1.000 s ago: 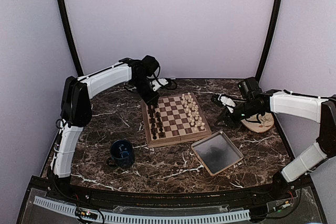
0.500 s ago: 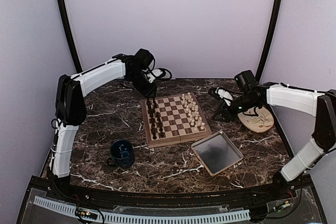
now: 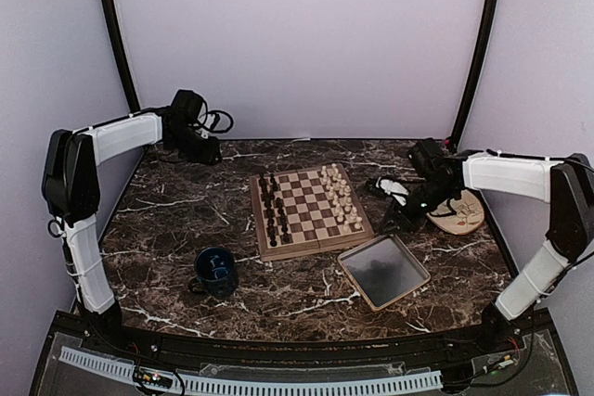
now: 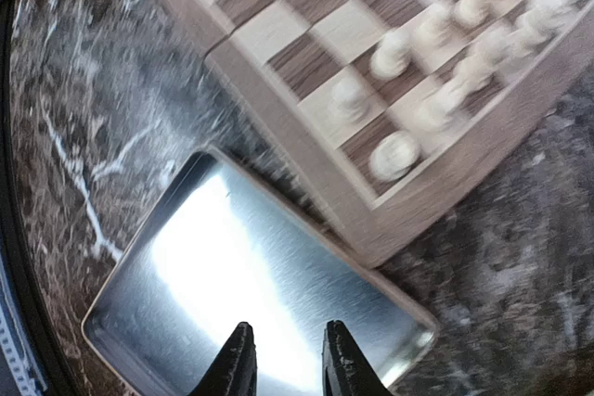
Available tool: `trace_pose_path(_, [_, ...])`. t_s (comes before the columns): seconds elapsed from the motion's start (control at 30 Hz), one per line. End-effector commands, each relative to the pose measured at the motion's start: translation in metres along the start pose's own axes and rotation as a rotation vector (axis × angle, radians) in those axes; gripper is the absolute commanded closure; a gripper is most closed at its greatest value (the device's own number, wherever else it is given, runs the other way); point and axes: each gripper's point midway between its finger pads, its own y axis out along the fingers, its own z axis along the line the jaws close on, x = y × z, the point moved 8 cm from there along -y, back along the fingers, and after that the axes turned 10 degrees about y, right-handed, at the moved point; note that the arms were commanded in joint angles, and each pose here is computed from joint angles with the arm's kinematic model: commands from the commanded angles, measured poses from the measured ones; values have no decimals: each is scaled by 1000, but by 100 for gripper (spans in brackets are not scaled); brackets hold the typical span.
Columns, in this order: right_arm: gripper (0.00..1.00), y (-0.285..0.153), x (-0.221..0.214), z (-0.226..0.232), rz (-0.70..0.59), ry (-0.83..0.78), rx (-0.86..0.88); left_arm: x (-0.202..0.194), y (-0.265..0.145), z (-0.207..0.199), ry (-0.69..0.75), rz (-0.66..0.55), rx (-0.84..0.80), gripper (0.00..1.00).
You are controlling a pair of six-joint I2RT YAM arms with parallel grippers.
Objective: Set up the chess pieces on the board
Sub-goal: Move the chess pile to the corner of the board.
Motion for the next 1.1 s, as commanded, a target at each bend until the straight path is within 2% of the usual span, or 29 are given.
trace_pose_path(0.0, [76, 13, -42, 22, 190, -62, 1, -2, -9, 7, -92, -70, -43, 62])
trace_pose_path(0.13, [83, 23, -61, 16, 273, -34, -66, -18, 9, 12, -150, -22, -66, 62])
trace_pose_path(0.27, [90, 28, -70, -4, 325, 48, -204, -25, 25, 15, -186, -11, -92, 63])
trace_pose_path(0.4, [91, 28, -83, -23, 359, 158, -260, -27, 35, 13, -200, -7, -113, 63])
trace_pose_path(0.6, [91, 17, -113, -36, 435, 220, -351, -30, 43, 11, -218, -2, -140, 63])
trace_pose_path(0.67, [91, 7, -114, -38, 424, 224, -374, -33, 46, 11, -227, 3, -148, 63])
trace_pose_path(0.9, [91, -18, -69, -39, 328, 210, -345, -42, 48, 9, -253, 44, -151, 63])
trace_pose_path(1.07, [85, -28, -17, -38, 172, 198, -214, -51, 51, 0, -276, 66, -207, 65])
